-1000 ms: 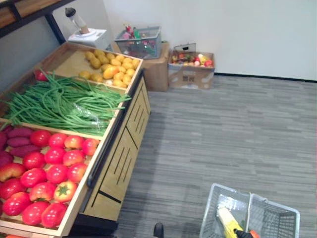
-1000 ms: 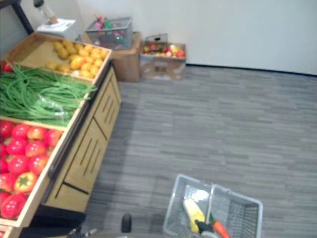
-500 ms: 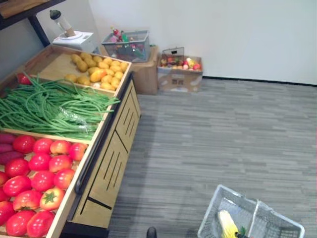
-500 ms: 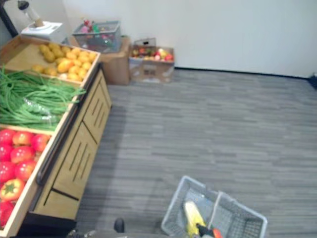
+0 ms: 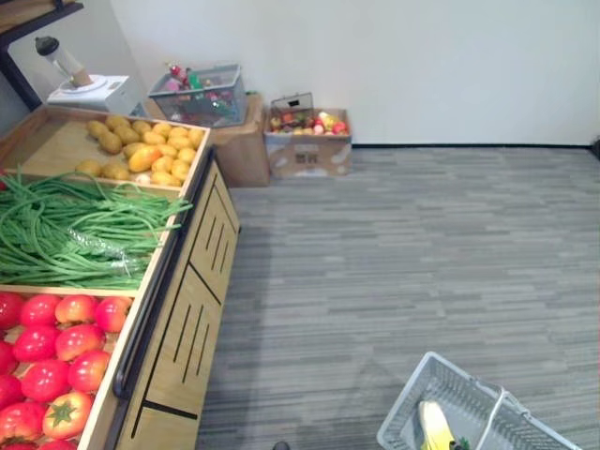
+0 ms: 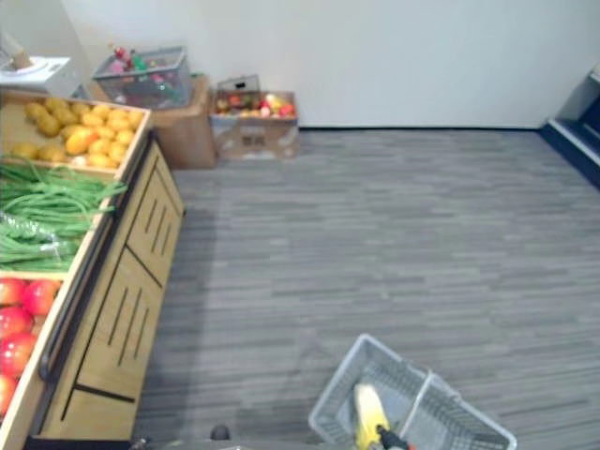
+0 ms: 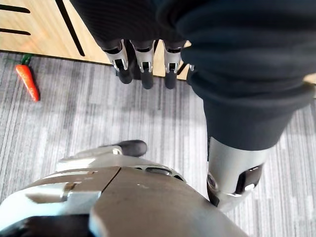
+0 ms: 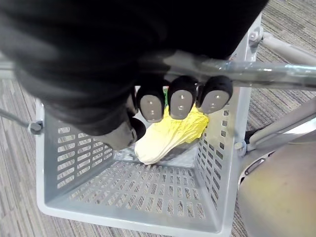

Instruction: Pick vegetable in the basket

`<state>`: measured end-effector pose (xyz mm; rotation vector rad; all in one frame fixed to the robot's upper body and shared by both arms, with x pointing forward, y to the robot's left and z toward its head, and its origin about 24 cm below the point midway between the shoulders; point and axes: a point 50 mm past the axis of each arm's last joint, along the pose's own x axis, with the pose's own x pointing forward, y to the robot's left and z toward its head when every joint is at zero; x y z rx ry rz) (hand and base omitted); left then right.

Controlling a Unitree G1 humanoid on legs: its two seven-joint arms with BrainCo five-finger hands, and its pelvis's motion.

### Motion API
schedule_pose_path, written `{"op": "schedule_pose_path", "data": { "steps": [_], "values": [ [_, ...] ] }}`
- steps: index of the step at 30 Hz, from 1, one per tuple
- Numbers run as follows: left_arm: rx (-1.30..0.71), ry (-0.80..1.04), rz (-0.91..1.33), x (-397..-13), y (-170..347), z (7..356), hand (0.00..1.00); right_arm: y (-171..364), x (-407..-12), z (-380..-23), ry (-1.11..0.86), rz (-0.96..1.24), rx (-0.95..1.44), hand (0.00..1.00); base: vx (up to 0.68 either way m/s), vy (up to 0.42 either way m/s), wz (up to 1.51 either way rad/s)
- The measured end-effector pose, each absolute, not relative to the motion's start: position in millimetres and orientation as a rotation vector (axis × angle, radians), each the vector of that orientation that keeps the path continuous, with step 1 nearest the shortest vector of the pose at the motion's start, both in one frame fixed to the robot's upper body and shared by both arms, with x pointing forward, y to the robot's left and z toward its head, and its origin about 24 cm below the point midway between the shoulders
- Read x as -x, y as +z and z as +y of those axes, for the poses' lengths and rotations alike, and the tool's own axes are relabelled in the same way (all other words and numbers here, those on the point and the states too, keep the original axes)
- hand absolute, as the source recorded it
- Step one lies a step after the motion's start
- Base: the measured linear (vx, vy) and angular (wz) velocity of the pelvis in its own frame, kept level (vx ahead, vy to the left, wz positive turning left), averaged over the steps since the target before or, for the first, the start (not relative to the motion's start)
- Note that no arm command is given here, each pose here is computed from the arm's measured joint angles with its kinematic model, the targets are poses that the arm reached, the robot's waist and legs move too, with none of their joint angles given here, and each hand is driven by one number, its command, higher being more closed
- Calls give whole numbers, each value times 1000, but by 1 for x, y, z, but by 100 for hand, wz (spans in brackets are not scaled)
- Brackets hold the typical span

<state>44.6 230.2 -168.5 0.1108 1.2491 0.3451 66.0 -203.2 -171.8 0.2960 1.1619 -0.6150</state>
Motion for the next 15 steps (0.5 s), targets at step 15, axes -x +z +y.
{"op": "schedule_pose_path", "data": {
  "steps": [15],
  "values": [
    [-113, 338, 1253, -44, -169, 231, 0, -172, -65, -203, -612, 1164, -289, 100, 15, 11, 4]
  ]
}}
